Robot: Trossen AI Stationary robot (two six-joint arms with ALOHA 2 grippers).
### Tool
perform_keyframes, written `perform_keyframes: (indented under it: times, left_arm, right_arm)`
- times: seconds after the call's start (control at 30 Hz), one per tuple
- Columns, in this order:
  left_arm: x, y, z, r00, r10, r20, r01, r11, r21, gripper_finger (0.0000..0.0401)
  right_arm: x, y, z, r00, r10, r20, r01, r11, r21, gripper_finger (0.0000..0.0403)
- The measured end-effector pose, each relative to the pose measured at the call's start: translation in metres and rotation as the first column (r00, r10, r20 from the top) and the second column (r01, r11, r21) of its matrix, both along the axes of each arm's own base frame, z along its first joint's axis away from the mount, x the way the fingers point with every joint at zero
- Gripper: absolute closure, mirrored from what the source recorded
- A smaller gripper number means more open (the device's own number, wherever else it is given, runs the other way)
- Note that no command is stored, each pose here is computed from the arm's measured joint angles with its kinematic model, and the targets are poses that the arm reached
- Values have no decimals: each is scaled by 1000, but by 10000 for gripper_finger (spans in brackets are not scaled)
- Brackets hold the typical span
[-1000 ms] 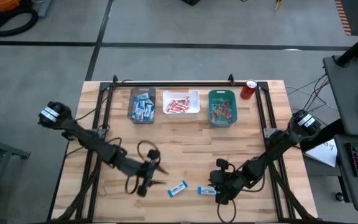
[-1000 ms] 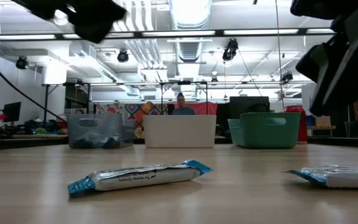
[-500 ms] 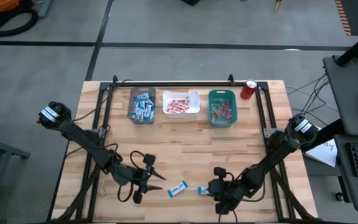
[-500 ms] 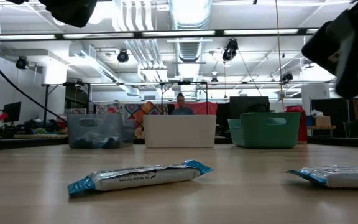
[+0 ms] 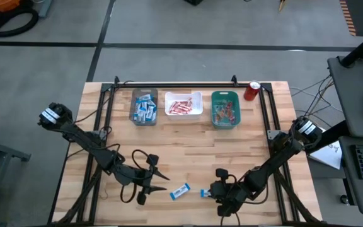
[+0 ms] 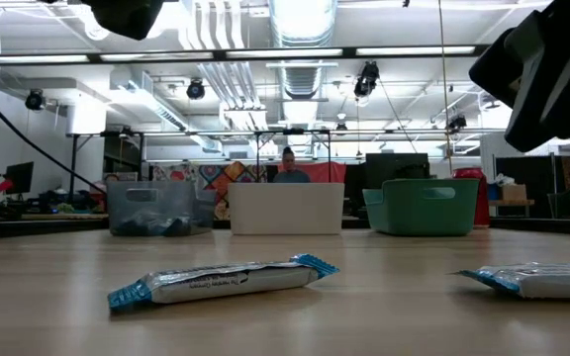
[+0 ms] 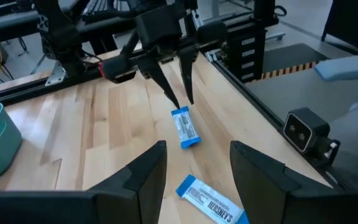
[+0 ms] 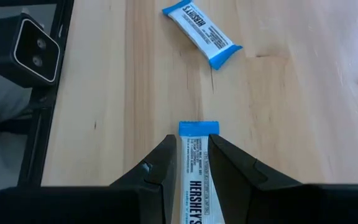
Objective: Sort candy
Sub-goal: Put the white chocolate into the gray bin
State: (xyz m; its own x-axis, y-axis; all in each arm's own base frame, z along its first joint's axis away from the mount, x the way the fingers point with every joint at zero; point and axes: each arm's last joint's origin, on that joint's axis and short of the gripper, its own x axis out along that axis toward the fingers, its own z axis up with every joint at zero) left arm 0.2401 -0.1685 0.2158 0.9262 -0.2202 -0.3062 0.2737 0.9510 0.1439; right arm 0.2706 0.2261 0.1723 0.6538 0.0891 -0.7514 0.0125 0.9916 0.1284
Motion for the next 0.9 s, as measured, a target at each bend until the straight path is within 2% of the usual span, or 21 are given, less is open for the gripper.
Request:
perform_keyframes:
  times: [0.33, 0.47, 0.6, 0.77, 0.9]
  left_arm:
    - [0, 0, 2, 1000, -1, 14, 1, 1000, -11, 241]
    - [0, 0, 2, 1000, -1, 14, 1, 1000, -11, 241]
    - [0, 0, 2, 1000, -2, 15, 2, 1000, -8, 241]
    - [1, 0, 3, 999, -1, 34, 0, 1000, 19, 241]
    - [2, 1, 3, 999, 1, 45, -3, 999, 38, 241]
  right_arm:
    - [0, 0, 0, 1000, 9, 1, -9, 1000, -8, 316]
    - [-1, 2, 0, 999, 38, -21, -38, 999, 20, 316]
    - [-5, 9, 1, 997, 72, -22, -71, 996, 48, 316]
    - [-17, 23, -6, 993, 114, -34, -113, 993, 35, 316]
    - [-19, 26, -15, 999, 36, -34, -35, 999, 34, 316]
